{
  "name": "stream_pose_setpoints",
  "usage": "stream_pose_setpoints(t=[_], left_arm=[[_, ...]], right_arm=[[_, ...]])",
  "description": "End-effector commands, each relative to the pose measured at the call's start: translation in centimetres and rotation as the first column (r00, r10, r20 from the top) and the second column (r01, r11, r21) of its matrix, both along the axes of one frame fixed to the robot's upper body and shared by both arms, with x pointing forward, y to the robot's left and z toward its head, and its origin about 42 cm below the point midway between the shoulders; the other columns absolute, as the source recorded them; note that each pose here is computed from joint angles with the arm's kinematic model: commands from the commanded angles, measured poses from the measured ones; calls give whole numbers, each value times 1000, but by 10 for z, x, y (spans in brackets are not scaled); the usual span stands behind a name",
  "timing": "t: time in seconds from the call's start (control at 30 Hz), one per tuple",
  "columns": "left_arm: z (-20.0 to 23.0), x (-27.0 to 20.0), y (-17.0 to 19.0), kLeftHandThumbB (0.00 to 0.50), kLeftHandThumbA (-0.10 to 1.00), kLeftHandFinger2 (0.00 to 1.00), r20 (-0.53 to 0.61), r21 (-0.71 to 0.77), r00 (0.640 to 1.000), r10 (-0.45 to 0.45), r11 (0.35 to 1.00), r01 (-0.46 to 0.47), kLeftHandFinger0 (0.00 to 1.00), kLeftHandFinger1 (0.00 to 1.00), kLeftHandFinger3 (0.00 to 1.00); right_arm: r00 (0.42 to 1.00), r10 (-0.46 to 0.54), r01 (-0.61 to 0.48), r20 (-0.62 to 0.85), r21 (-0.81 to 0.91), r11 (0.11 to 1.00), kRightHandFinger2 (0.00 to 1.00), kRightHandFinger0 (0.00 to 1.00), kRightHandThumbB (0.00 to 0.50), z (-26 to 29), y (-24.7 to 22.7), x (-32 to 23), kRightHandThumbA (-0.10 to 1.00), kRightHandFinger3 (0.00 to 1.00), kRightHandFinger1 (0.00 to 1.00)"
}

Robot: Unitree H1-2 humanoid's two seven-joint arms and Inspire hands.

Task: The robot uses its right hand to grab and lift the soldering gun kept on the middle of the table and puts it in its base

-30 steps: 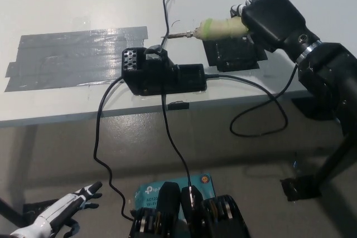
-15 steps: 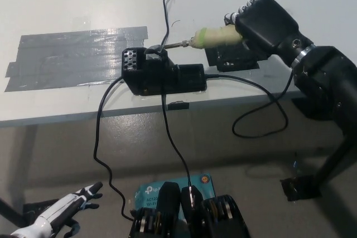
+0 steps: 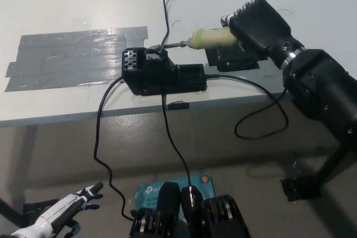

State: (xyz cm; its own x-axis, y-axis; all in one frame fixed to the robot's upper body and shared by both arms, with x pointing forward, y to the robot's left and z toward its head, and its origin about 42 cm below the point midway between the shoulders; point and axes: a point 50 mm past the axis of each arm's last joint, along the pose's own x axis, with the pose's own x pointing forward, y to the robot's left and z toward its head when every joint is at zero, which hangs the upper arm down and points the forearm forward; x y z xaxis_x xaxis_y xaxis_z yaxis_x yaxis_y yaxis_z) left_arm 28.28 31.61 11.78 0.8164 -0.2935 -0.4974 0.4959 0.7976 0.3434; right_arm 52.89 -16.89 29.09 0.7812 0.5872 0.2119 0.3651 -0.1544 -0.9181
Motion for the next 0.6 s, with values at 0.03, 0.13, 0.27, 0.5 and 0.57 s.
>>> stream_pose_setpoints(t=[0.03,0.13,0.27,0.5,0.57], left_arm=[[5,-1,-1,500,1000,1000,-3,0,1000,-21,1000,21,1000,940,1000],[6,0,-2,500,1000,1000,2,-6,1000,-19,1000,19,1000,914,1000],[6,0,-1,500,1000,1000,6,-3,1000,-12,1000,12,1000,915,1000],[8,2,-2,500,1000,1000,14,11,1000,-22,1000,22,1000,904,1000],[7,2,-1,500,1000,1000,11,7,1000,-18,1000,18,1000,910,1000]], right_arm=[[995,-49,49,84,-2,999,117,0,0,44,6,10,-100,216,0],[995,-48,51,84,-34,998,150,0,43,44,7,10,-100,165,0],[992,13,-6,127,-55,998,170,0,102,43,12,8,-100,1,0],[982,95,-90,161,-35,995,64,0,148,43,15,4,-37,386,0],[984,83,-76,158,-46,996,108,0,78,46,15,5,-100,86,0]])
